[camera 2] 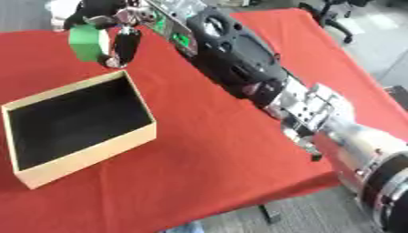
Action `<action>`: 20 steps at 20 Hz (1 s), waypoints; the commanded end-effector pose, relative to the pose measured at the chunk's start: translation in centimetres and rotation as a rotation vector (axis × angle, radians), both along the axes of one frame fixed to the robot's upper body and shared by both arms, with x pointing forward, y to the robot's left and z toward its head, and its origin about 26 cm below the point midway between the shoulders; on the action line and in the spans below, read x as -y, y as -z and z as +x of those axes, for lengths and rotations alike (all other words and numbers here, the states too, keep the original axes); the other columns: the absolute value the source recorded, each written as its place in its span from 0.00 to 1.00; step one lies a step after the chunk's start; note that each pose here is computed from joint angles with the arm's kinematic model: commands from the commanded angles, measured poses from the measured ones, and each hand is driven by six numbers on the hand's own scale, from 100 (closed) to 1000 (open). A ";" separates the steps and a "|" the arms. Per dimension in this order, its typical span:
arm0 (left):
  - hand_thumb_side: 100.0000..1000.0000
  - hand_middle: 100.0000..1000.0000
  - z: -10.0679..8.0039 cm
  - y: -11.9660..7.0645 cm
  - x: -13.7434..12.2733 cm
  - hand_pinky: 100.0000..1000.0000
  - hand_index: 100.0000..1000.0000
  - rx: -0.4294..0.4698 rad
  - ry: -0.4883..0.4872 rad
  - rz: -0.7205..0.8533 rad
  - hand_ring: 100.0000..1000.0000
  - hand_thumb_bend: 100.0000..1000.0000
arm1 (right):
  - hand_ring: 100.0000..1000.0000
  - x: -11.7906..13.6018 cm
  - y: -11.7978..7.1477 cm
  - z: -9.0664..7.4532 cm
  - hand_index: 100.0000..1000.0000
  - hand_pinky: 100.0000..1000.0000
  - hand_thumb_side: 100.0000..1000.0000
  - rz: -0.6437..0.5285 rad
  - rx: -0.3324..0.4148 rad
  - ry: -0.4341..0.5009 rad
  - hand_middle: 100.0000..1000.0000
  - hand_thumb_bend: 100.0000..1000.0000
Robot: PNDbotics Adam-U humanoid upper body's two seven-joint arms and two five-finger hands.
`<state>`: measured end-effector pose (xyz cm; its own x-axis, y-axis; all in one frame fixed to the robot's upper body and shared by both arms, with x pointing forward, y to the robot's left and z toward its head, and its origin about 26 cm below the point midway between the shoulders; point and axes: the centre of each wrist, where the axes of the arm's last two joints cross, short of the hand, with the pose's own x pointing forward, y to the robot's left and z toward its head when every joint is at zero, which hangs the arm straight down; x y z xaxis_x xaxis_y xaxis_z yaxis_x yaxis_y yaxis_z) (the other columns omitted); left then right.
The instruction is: Pick up objects on the table and place them in the box.
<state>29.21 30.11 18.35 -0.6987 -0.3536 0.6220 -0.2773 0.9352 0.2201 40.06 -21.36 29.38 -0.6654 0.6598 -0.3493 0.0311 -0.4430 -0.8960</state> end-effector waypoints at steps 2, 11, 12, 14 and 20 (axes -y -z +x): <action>0.57 0.56 -0.3 -0.9 -0.4 0.64 0.78 0.026 -0.012 0.028 0.61 0.00 | 0.62 -1.7 -0.2 -1.2 1.00 0.65 0.25 0.013 -0.035 -0.074 0.73 0.00; 0.58 0.56 -0.3 -0.8 -0.2 0.64 0.78 0.021 -0.002 0.026 0.61 0.00 | 0.70 -2.4 3.0 0.2 1.00 0.70 0.25 0.018 -0.114 -0.042 0.81 0.00; 0.58 0.56 -0.3 -0.7 -0.2 0.64 0.78 0.020 -0.002 0.026 0.61 0.00 | 0.72 -2.2 3.3 0.4 1.00 0.70 0.26 0.016 -0.113 -0.035 0.84 0.00; 0.58 0.56 -0.3 -0.7 -0.2 0.64 0.78 0.019 -0.002 0.024 0.61 0.00 | 0.75 -2.1 3.8 0.6 1.00 0.73 0.27 0.006 -0.106 -0.031 0.92 0.00; 0.58 0.56 -0.3 -0.7 -0.1 0.64 0.78 0.018 0.000 0.023 0.61 0.00 | 0.81 -1.8 4.5 0.9 1.00 0.78 0.48 -0.033 -0.068 -0.035 0.99 0.08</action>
